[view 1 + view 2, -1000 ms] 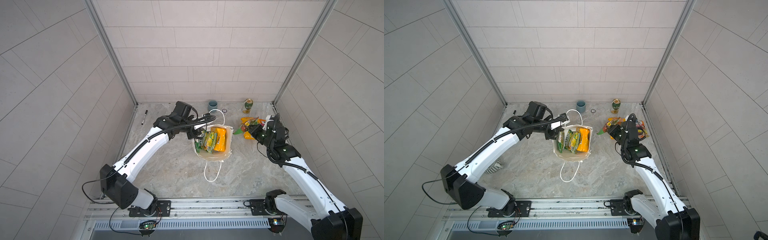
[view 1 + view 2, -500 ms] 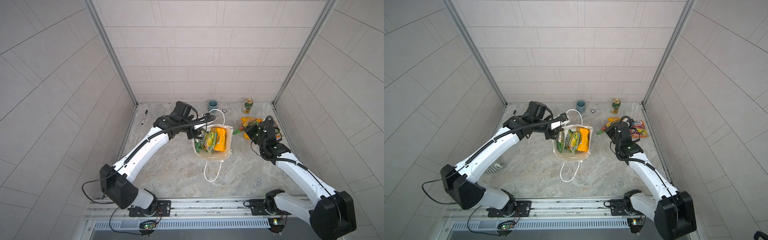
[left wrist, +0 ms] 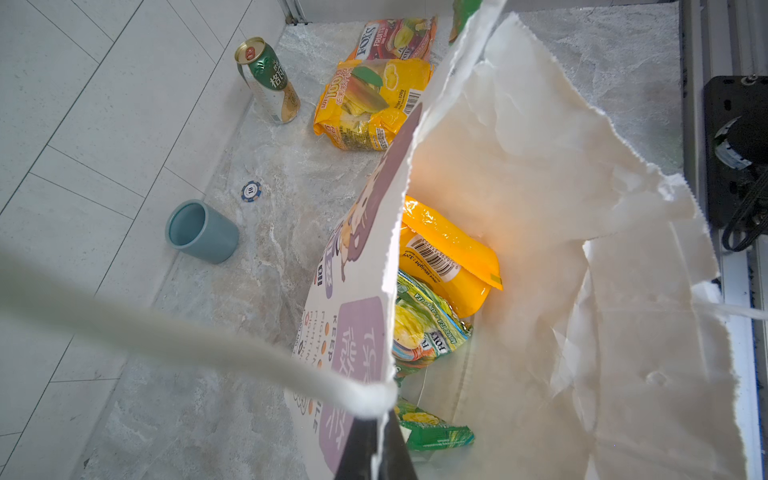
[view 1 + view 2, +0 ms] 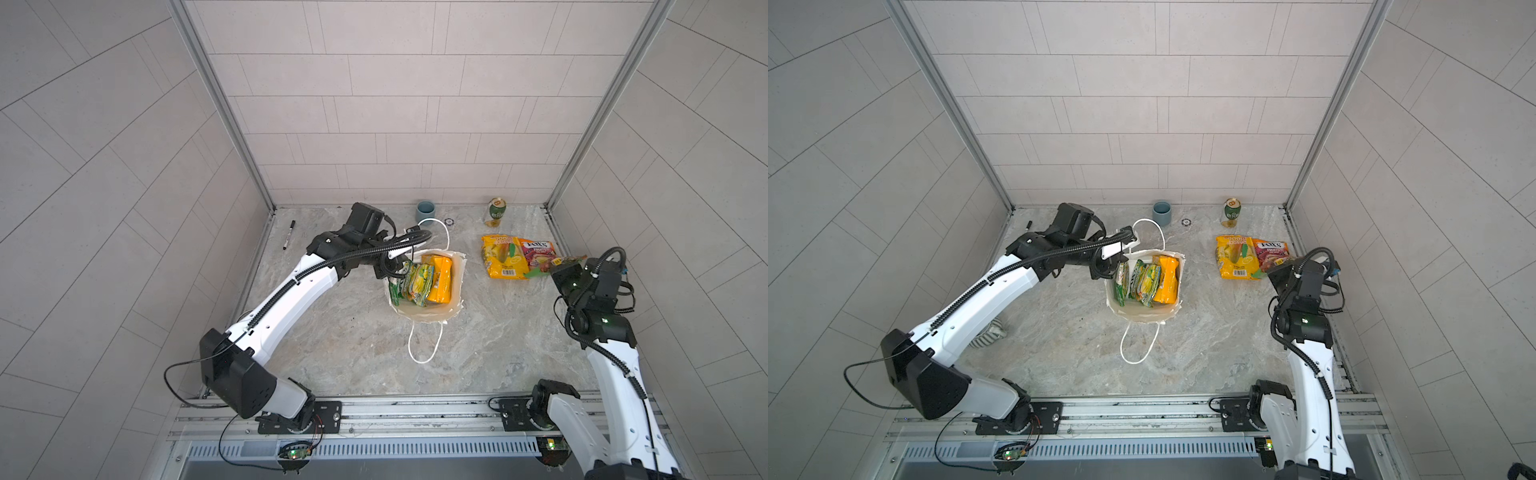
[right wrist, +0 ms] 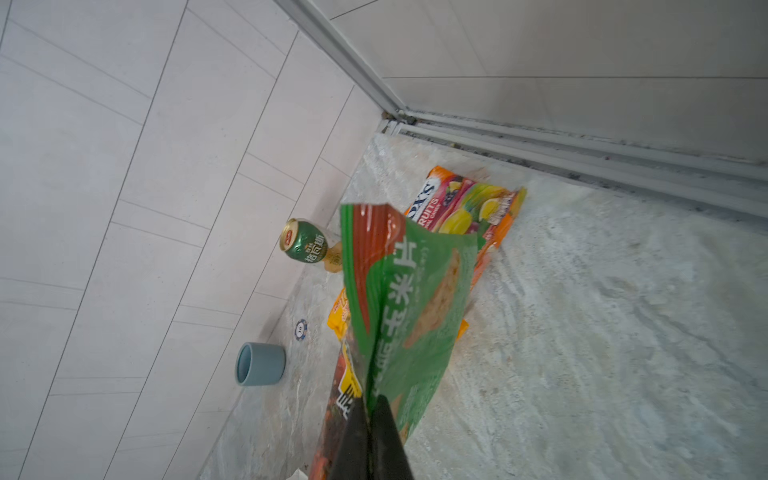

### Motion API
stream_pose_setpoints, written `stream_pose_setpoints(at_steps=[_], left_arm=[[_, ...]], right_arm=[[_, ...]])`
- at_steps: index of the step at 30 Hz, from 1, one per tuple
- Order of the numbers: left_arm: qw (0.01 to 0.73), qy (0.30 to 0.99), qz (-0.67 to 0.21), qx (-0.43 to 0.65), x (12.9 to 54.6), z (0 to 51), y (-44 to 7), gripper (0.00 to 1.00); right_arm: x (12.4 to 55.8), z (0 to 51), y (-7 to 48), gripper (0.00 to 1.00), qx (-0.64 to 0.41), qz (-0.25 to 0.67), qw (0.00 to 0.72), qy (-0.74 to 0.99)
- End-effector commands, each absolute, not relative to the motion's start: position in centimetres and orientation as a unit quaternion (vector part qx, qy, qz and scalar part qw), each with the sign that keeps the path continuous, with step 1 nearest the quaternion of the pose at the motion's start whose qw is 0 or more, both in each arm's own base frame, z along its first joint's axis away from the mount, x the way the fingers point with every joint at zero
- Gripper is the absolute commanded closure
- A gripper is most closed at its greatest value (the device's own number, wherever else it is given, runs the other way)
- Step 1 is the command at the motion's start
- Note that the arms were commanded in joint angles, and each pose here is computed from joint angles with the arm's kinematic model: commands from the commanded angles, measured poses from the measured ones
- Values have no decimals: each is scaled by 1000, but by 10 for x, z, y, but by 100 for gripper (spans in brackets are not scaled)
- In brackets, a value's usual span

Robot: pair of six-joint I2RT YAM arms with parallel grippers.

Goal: Take the snacks out of the paper bag
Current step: 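Lower the green pack onto the table beside the yellow pack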

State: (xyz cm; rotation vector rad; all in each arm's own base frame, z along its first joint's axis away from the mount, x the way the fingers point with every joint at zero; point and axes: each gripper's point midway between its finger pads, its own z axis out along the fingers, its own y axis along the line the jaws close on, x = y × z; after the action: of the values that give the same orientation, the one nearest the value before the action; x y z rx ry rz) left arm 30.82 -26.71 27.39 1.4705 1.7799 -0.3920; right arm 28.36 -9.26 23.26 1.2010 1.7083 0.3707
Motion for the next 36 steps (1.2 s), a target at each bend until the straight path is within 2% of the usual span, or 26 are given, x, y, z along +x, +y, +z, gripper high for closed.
stream_pose_setpoints(at_steps=[1, 10, 22, 36], left_arm=[[409, 682, -175, 580, 301, 292, -275, 100], [408, 682, -175, 581, 301, 292, -275, 100], [405, 683, -177, 582, 299, 292, -275, 100], [406, 683, -178, 581, 298, 294, -276, 100]], right_arm=[[271, 194, -82, 100, 485, 159, 422, 749], [260, 182, -97, 100, 480, 107, 416, 765], [276, 174, -105, 100, 440, 126, 424, 782], [285, 160, -143, 100, 487, 83, 457, 740]])
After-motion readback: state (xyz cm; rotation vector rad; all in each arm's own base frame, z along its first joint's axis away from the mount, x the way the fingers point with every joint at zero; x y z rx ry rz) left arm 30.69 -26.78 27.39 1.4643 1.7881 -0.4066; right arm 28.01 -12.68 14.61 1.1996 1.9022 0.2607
